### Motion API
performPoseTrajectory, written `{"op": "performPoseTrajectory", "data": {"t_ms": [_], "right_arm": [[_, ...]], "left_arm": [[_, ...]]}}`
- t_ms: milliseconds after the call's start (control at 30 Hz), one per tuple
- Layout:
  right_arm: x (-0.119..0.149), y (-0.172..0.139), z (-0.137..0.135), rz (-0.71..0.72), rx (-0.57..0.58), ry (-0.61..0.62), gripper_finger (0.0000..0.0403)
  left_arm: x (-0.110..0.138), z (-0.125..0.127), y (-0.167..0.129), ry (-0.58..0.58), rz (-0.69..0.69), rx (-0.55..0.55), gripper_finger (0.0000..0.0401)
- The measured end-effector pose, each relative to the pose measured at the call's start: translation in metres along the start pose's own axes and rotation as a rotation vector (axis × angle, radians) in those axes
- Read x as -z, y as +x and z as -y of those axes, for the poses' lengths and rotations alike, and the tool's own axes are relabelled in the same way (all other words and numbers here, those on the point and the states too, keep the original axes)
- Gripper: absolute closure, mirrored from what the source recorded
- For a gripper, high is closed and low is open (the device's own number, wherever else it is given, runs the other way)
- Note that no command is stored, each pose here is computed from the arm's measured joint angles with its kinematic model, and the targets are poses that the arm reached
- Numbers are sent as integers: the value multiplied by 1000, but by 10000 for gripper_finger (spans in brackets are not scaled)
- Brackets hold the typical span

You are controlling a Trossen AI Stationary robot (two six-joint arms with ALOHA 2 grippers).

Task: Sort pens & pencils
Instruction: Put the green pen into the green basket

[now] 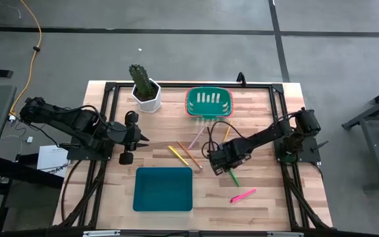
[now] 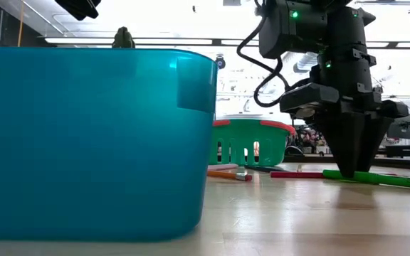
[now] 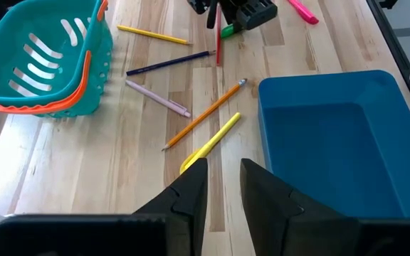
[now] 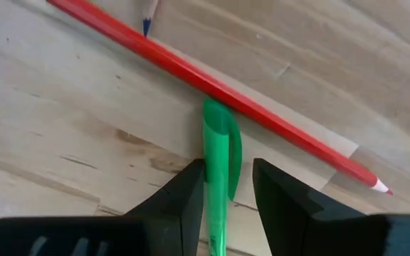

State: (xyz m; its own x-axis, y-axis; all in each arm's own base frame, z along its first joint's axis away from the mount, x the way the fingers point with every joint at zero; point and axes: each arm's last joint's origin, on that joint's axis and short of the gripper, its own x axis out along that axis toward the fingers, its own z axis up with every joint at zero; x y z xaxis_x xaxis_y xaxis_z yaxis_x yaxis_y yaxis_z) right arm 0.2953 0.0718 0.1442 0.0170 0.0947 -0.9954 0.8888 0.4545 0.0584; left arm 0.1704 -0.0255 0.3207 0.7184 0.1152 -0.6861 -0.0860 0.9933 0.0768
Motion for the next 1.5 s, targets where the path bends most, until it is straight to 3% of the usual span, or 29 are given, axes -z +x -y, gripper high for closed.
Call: {"op": "performPoseTrajectory", "data": {"t_ms": [833, 1233, 1500], "right_arm": [[-5, 4, 0, -9, 3, -4, 289], [-5, 4, 1, -8, 8, -6, 344], [-5, 3, -1, -5, -2, -11, 350]], "left_arm": [[0, 0, 0, 2, -1, 0, 329], [0, 0, 0, 3, -1, 0, 329], [0, 0, 0, 3, -1, -1, 329]]}}
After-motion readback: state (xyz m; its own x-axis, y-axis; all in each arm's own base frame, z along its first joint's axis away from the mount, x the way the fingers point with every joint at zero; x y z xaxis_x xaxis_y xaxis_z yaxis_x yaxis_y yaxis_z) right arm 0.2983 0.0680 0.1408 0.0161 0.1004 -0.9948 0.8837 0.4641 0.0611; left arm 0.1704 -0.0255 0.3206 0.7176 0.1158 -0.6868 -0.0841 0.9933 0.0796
